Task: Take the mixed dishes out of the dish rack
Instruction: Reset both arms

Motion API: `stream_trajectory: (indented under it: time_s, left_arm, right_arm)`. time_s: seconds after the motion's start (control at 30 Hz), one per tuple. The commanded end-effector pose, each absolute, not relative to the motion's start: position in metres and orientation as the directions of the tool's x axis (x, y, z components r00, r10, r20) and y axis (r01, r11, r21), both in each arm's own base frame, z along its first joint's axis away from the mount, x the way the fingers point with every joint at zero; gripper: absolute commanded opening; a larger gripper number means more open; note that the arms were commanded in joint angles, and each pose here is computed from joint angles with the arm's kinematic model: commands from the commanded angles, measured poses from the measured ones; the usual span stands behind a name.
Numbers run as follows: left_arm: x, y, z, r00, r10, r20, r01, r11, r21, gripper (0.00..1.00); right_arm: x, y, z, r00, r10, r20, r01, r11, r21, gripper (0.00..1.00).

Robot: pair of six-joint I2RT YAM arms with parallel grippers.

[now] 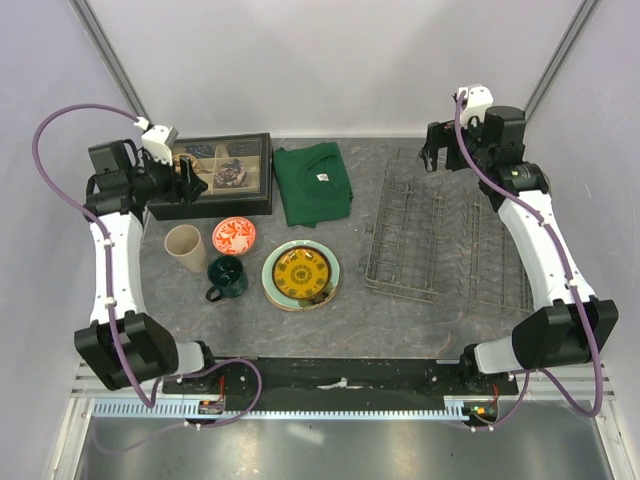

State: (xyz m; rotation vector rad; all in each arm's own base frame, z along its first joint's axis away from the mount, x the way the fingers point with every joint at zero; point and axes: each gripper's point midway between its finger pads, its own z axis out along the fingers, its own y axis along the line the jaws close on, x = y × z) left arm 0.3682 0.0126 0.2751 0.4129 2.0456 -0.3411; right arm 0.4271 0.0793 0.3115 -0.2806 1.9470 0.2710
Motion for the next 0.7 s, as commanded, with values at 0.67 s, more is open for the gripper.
stream_trajectory:
  time_s: [0.67]
  left_arm:
    - [0.392,-0.008,0.360,-0.044,0.034,-0.998,0.287,0.958,0.020,0.72]
  right_arm:
    - [0.421,0.020,0.383,-0.149,-0.094,-0.984,-0.025,0.995,-0.092,0.98]
